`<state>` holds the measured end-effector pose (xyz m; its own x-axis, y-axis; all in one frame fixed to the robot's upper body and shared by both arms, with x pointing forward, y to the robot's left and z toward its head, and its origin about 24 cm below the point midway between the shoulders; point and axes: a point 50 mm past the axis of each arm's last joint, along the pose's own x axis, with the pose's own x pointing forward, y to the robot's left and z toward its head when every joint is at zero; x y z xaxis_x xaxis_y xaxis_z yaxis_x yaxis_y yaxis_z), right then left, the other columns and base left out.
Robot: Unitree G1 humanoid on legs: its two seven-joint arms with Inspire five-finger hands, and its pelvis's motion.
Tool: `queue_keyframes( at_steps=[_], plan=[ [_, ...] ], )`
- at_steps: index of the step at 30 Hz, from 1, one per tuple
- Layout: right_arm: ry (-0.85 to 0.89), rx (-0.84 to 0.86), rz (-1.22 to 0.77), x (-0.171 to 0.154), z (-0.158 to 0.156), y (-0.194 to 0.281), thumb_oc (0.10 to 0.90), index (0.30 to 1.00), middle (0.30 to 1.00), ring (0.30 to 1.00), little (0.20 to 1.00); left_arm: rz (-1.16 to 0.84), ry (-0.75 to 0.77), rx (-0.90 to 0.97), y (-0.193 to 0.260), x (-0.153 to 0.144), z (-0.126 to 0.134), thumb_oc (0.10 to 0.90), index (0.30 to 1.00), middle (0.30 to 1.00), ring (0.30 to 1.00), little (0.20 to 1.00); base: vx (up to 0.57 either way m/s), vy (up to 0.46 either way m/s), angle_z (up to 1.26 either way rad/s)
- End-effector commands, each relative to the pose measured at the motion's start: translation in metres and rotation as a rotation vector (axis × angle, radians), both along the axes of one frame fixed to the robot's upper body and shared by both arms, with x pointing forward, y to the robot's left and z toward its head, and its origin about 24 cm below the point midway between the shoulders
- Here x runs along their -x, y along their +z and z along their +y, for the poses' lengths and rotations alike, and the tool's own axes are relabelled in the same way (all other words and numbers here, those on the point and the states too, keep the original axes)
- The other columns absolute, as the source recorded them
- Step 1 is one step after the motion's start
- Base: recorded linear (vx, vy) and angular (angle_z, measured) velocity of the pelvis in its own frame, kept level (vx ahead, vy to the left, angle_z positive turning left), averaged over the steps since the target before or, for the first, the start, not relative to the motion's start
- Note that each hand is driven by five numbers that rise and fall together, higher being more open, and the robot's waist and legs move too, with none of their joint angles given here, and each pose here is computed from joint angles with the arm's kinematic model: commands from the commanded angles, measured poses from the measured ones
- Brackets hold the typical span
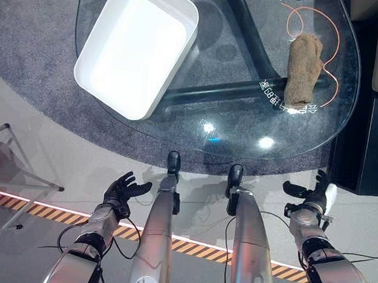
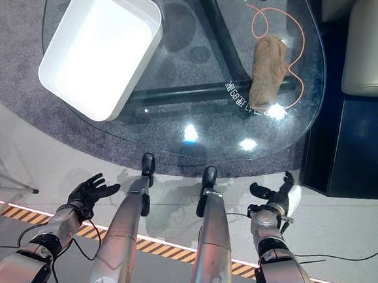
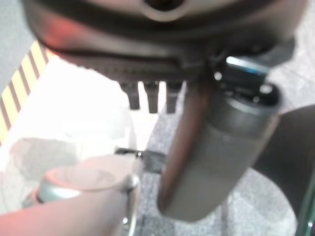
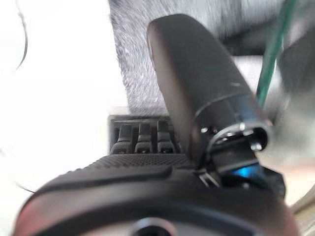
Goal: Wipe the table with a cloth and put it in the basket.
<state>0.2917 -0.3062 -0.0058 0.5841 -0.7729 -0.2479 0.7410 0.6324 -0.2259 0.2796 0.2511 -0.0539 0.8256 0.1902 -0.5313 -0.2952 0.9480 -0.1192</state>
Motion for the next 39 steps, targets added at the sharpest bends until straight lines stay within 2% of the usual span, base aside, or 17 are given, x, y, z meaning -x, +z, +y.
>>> queue_keyframes(
  at_steps=[1, 4, 8, 13, 14, 15, 18, 22, 27, 28, 31, 39],
  plan=[
    [-0.313, 0.01, -0.136, 0.035, -0.057, 0.016, 0.8, 0.9, 0.9, 0.9, 0.9, 0.058, 0.066, -0.022, -0.015, 0.026, 0.021, 0.8, 0.9, 0.9, 0.9, 0.9, 0.06, -0.021, 0.03],
    [-0.396, -0.017, -0.234, 0.033, -0.068, 0.031, 0.8, 0.9, 0.9, 0.9, 0.9, 0.065, 0.064, -0.03, -0.015, 0.026, 0.024, 0.8, 0.9, 0.9, 0.9, 0.9, 0.04, -0.018, 0.0],
    [-0.479, 0.032, -0.386, 0.023, -0.075, 0.065, 0.8, 0.9, 0.9, 0.9, 0.9, 0.074, 0.058, -0.038, -0.015, 0.028, 0.025, 0.8, 0.9, 0.9, 0.9, 0.9, 0.03, -0.007, 0.0],
    [-0.512, 0.073, -0.498, 0.016, -0.079, 0.093, 0.8, 0.9, 0.9, 0.9, 0.9, 0.073, 0.057, -0.036, -0.014, 0.027, 0.025, 0.8, 0.9, 0.9, 0.9, 0.9, 0.01, 0.001, 0.0],
    [-0.523, 0.115, -0.616, 0.01, -0.08, 0.119, 0.8, 0.9, 0.9, 0.9, 0.9, 0.071, 0.056, -0.036, -0.014, 0.027, 0.025, 0.8, 0.9, 0.9, 0.9, 0.9, 0.0, 0.0, 0.0],
    [-0.519, 0.127, -0.649, 0.008, -0.078, 0.127, 0.8, 0.9, 0.9, 0.9, 0.9, 0.07, 0.056, -0.036, -0.014, 0.028, 0.024, 0.8, 0.9, 0.9, 0.9, 0.9, 0.0, 0.0, 0.0],
    [-0.449, 0.253, -0.848, -0.004, -0.052, 0.174, 0.8, 0.9, 0.9, 0.9, 0.9, 0.071, 0.064, -0.033, -0.015, 0.028, 0.022, 0.8, 0.9, 0.9, 0.9, 0.9, 0.0, 0.01, 0.0],
    [-0.394, 0.318, -0.942, -0.008, -0.036, 0.199, 0.8, 0.9, 0.9, 0.9, 0.9, 0.069, 0.068, -0.026, -0.016, 0.03, 0.021, 0.8, 0.9, 0.9, 0.9, 0.9, 0.0, 0.009, 0.0],
    [-0.241, 0.511, -1.143, -0.007, 0.007, 0.249, 0.8, 0.9, 0.9, 0.9, 0.9, 0.057, 0.073, -0.007, -0.016, 0.03, 0.018, 0.8, 0.9, 0.9, 0.9, 0.9, 0.0, 0.034, -0.01],
    [-0.242, 0.511, -1.143, -0.007, 0.007, 0.249, 0.8, 0.9, 0.9, 0.9, 0.9, 0.057, 0.073, -0.007, -0.016, 0.03, 0.018, 0.8, 0.9, 0.9, 0.9, 0.9, 0.0, 0.043, -0.01],
    [-0.149, 0.6, -1.228, -0.003, 0.036, 0.269, 0.8, 0.9, 0.9, 0.9, 0.9, 0.056, 0.073, 0.004, -0.017, 0.03, 0.014, 0.8, 0.9, 0.9, 0.9, 0.9, 0.0, 0.026, 0.0],
    [-0.009, 0.604, -1.226, -0.009, 0.058, 0.274, 0.8, 0.9, 0.9, 0.9, 0.9, 0.056, 0.062, 0.016, -0.022, 0.033, 0.007, 0.8, 0.9, 0.9, 0.9, 0.9, 0.0, 0.008, 0.0]
  ],
)
